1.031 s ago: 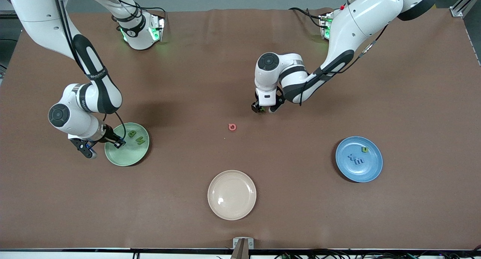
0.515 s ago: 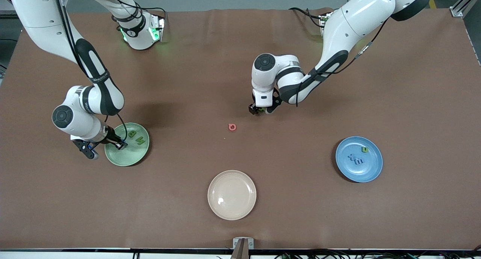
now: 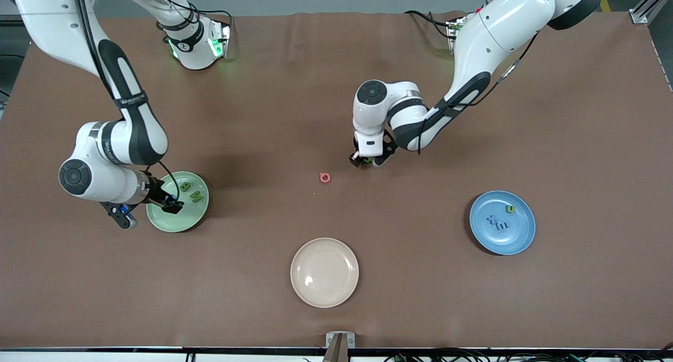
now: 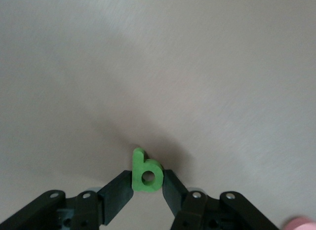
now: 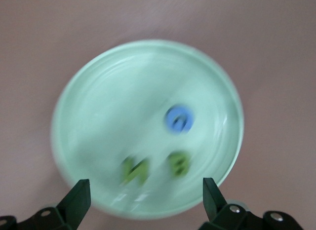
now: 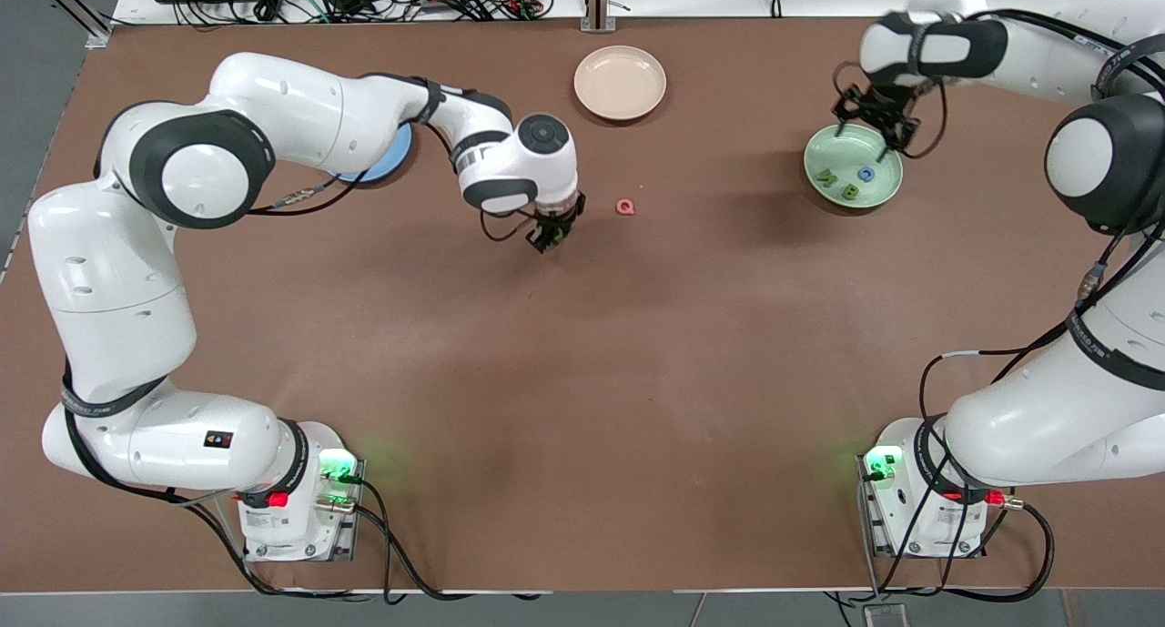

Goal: Sort upper and lower case letters into plates
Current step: 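Carry the green b to the blue plate while the right gripper grasps a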

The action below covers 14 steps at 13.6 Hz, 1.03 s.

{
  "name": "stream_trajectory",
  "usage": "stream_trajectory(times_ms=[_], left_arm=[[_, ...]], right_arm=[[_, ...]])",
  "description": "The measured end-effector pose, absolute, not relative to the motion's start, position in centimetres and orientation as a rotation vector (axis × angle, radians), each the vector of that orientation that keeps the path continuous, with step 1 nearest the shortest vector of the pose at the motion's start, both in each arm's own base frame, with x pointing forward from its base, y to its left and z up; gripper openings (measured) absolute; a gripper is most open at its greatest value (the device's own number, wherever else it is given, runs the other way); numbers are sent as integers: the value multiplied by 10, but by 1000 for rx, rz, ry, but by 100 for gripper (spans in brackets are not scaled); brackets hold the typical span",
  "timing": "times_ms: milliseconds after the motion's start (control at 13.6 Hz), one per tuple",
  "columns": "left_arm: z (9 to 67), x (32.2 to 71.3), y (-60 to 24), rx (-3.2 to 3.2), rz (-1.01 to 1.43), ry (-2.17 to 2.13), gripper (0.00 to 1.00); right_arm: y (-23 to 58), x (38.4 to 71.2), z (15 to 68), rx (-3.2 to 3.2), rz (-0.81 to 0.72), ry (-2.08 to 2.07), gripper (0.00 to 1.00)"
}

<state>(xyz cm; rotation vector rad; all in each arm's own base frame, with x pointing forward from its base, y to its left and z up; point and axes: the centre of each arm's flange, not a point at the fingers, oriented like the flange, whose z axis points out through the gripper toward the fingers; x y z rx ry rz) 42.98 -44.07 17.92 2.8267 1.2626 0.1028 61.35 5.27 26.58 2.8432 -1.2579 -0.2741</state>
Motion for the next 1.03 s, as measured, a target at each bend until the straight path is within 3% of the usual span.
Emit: stream_trajectory(times_ms=[368, 736, 1031], left_arm=[[211, 501, -408, 2843, 204, 1229, 34], [264, 588, -305, 2921, 237, 952, 34], [280, 622, -200, 3092, 172, 734, 34]], right_arm=[[223, 594, 281, 2808, -158, -1425, 100], [335, 554, 223, 2613, -82, -1837, 100], [401, 533, 199, 2442, -86, -2058, 100]])
